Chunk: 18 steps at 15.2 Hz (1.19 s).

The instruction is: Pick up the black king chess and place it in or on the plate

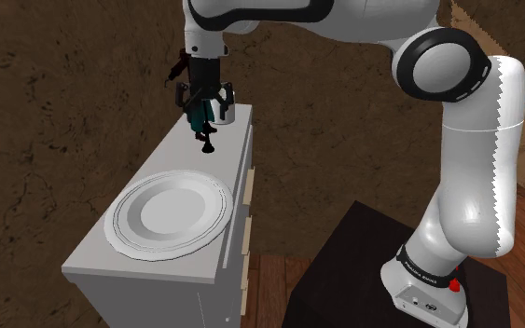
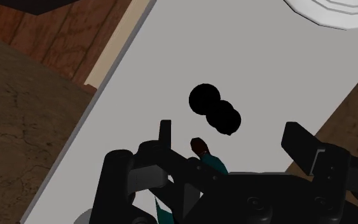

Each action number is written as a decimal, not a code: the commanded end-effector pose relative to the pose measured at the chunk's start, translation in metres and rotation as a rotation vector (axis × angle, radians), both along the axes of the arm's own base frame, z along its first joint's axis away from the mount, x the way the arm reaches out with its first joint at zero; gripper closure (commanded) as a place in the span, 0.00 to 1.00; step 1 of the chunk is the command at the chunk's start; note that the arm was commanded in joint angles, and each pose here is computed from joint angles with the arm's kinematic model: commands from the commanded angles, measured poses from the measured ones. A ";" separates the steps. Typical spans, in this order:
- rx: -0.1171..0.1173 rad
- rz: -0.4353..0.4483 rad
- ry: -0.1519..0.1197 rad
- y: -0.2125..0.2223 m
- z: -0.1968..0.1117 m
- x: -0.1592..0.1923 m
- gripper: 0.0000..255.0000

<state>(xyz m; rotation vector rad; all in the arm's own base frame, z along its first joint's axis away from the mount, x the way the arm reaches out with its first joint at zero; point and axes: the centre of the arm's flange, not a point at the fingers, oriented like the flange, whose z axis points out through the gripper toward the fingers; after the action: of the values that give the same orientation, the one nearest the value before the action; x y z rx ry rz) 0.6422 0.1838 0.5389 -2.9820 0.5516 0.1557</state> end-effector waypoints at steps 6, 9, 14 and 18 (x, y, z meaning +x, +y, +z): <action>0.001 0.000 -0.001 0.005 -0.028 -0.001 0.00; 0.001 0.000 -0.001 0.005 -0.028 -0.001 0.00; 0.001 0.000 -0.001 0.005 -0.028 -0.001 1.00; 0.001 0.000 -0.001 0.005 -0.028 -0.001 1.00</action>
<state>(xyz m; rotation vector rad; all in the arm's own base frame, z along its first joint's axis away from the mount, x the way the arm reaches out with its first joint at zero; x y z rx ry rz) 0.6409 0.1879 0.5112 -2.9812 0.5531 0.1532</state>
